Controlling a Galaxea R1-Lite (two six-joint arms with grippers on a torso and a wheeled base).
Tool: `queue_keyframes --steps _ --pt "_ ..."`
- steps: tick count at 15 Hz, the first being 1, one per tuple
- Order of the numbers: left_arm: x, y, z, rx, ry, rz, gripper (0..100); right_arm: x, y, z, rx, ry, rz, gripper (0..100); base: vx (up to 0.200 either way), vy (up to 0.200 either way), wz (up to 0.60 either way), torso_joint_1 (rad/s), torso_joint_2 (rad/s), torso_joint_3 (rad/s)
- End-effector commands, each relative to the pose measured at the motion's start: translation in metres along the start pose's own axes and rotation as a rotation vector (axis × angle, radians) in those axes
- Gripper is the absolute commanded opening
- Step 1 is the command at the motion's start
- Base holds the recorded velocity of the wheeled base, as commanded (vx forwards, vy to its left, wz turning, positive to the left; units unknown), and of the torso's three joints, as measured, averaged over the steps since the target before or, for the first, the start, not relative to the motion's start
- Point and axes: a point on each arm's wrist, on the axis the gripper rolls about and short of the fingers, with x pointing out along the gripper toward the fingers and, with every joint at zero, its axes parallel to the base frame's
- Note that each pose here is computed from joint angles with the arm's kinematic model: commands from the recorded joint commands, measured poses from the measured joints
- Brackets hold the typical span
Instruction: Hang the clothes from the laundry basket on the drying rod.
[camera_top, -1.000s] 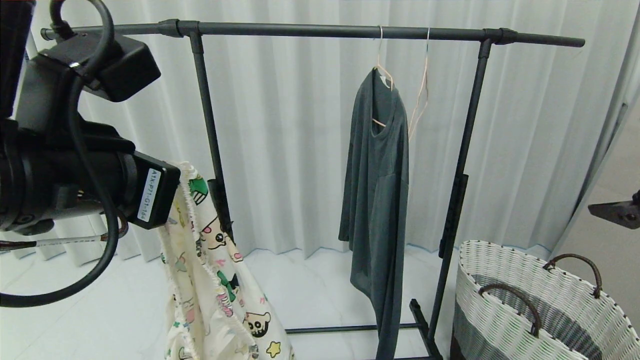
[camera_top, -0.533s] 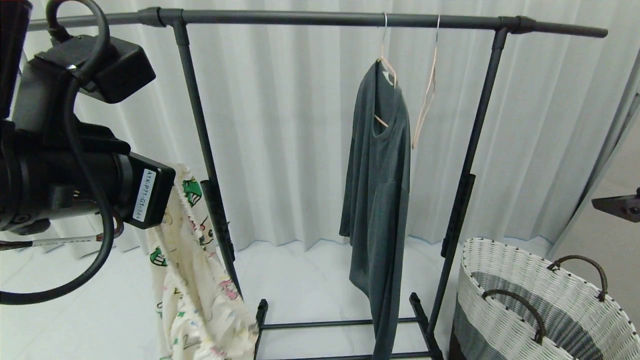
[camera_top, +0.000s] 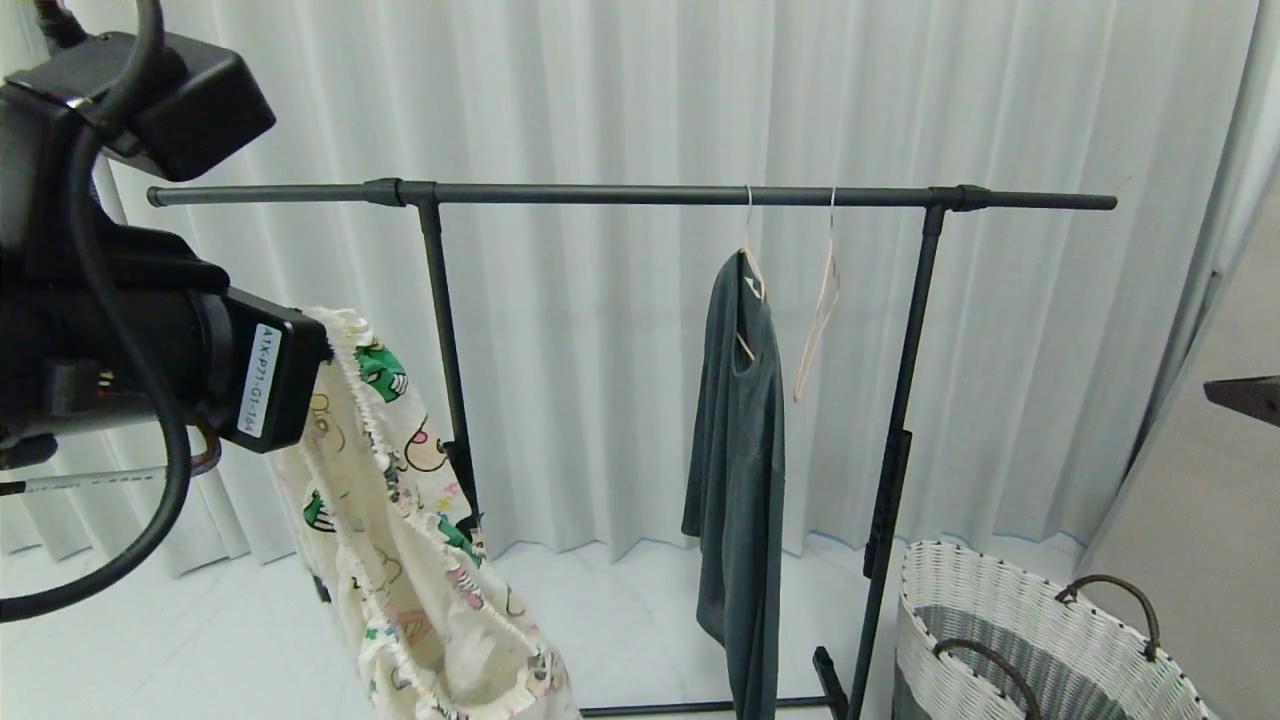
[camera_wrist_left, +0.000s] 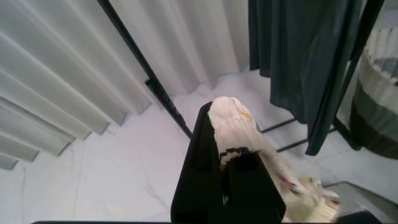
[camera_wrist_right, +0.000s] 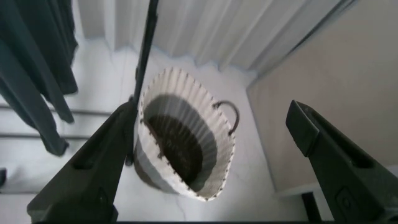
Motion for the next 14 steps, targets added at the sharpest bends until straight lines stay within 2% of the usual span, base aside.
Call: queue_keyframes --steps 1,5,11,13,14 --pt "0.0 0.0 0.001 0.004 -0.001 0.003 0 0.002 0.001 0.0 -0.003 0.005 0.002 100 0.0 0.0 0.0 0.315 -0.49 -0.222" --pt "0.001 0.003 0.002 0.001 0.0 0.015 0 0.006 0.0 0.004 0.009 -0.024 -0.009 100 0.0 0.0 0.0 0.321 -0.48 -0.251" --pt "0.004 0.007 0.003 0.001 -0.003 0.037 0 0.012 0.001 0.001 0.015 -0.018 -0.016 100 0.0 0.0 0.0 0.26 -0.51 -0.259" --pt "0.005 0.007 0.003 0.004 -0.001 0.037 0 0.015 0.002 0.001 0.02 -0.047 -0.022 100 0.0 0.0 0.0 0.149 -0.31 -0.159" --pt "0.005 0.007 0.002 0.005 0.002 0.037 0 0.016 0.002 0.002 0.022 -0.059 -0.023 100 0.0 0.2 0.0 0.066 -0.12 -0.066"
